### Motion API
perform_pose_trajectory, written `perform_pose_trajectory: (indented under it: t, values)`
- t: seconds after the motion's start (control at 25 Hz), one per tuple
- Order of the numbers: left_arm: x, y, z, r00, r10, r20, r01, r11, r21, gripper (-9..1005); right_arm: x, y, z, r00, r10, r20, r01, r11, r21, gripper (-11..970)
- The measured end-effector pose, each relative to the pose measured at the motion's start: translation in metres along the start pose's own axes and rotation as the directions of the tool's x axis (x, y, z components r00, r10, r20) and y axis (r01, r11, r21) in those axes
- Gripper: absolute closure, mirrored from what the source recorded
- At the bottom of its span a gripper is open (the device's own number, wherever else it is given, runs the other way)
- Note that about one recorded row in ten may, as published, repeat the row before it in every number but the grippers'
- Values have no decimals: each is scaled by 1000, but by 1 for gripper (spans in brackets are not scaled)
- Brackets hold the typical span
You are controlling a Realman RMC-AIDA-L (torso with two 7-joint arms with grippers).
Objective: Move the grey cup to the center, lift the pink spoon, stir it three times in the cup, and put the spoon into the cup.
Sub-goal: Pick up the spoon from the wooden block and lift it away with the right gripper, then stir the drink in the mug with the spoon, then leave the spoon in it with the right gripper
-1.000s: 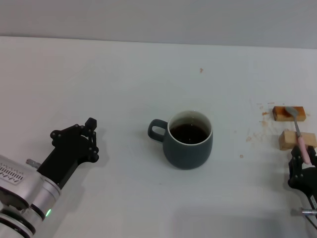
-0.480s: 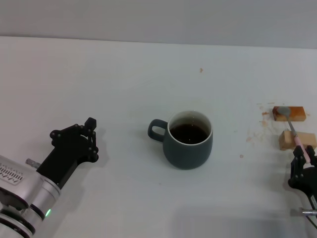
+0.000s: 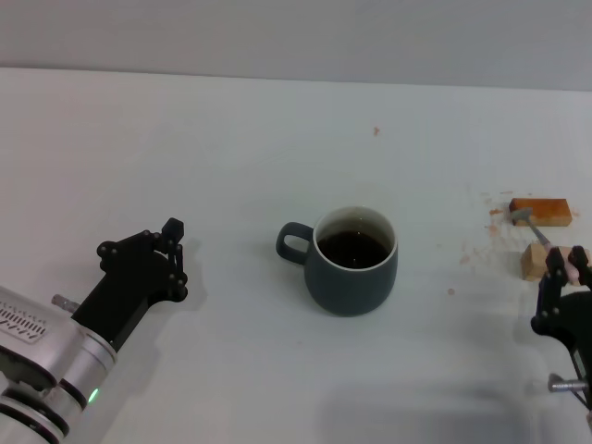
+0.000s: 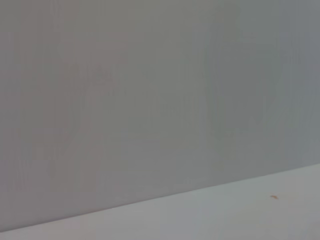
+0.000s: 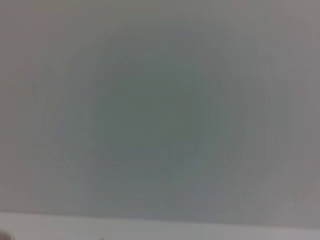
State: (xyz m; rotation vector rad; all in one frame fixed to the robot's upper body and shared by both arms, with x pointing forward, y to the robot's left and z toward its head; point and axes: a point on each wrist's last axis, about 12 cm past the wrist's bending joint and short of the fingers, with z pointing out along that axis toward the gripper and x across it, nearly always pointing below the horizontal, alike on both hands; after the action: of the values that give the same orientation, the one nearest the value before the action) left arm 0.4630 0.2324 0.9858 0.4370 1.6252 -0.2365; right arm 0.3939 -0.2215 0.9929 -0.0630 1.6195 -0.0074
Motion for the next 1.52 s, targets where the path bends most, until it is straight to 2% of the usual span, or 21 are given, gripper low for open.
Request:
perform_pose_trajectory:
  t: [0.44,0.6,0.8,1.04,1.52]
  values:
    - [-1,-1,1,1000,-1,3,1,1000,1,998,-49,1,12,989,-76,126,74,997,21,933]
    - [-1,0,1,1000,-1,7,1,1000,1,998,-68,7,16,980,-109,165,108,994,15,943]
    - [-1,0,1,1000,-1,9,1,1000,1,998,-89,19,20,966,-111,234,119,993,-18,957]
    - [-2,0,1,1000,0,11,0,1000,2,998,-101,38,30,956,-77,283,106,991,-86,958]
    - [-3,0,3,1000,1,15,-1,1000,1,998,-111,88,51,948,-19,319,99,966,-237,958]
